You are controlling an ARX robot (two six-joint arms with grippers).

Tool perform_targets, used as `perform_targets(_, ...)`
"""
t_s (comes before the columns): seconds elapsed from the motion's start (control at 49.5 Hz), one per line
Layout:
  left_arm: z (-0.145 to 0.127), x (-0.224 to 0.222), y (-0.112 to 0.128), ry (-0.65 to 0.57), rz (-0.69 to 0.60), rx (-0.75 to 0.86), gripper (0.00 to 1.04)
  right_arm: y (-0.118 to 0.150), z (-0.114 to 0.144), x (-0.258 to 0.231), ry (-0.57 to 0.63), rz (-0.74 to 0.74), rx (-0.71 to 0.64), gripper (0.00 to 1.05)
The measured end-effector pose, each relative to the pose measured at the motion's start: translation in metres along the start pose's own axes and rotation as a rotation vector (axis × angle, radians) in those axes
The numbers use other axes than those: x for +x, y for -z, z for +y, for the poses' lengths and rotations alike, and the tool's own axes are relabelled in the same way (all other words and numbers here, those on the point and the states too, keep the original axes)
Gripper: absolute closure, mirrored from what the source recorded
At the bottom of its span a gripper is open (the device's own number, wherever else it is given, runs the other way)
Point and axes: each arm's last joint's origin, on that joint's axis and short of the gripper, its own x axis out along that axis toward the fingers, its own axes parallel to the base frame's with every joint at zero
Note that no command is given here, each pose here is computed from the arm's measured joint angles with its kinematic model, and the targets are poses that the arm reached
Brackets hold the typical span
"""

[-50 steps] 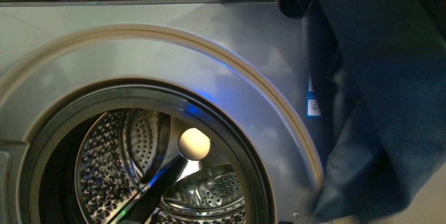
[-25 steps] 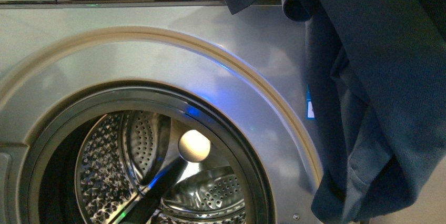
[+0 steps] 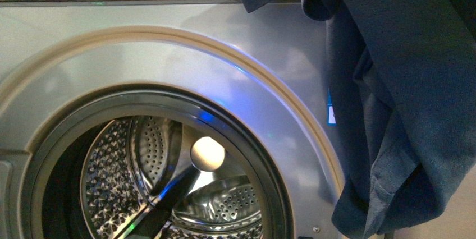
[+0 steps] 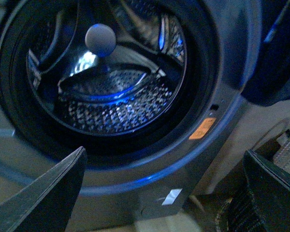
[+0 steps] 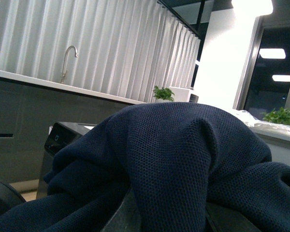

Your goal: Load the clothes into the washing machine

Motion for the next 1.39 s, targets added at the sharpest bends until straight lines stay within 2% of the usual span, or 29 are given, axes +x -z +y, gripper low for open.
perform_targets(0.202, 0.005, 0.014, -0.056, 0.013, -0.101, 0.049, 0.07, 0.0, 0.0, 0.0, 0.0, 0.0, 0.0, 0.91)
perform_targets(0.404, -0.012, 0.036, -0.13, 0.117, -0.216, 0.141, 0.07, 0.0, 0.0, 0.0, 0.0, 0.0, 0.0, 0.91)
perform_targets(0.768, -0.054, 0.076, -0.188, 0.483, -0.325, 0.232, 0.07, 0.0, 0.0, 0.0, 0.0, 0.0, 0.0, 0.91)
perform_targets(0.889, -0.059, 0.098, -0.193, 0.657, -0.331, 0.248, 0.07, 0.0, 0.0, 0.0, 0.0, 0.0, 0.0, 0.91)
perform_targets(0.97, -0.063, 0.116, -0.189, 0.764, -0.285, 0.236, 0.07, 0.0, 0.0, 0.0, 0.0, 0.0, 0.0, 0.91)
perform_targets(1.192, -0.067, 0.15, -0.183, 0.852, -0.25, 0.19, 0.07, 0.0, 0.0, 0.0, 0.0, 0.0, 0.0, 0.91)
perform_targets(1.394, -0.085, 0.165, -0.181, 0.923, -0.273, 0.153, 0.07, 0.0, 0.0, 0.0, 0.0, 0.0, 0.0, 0.91)
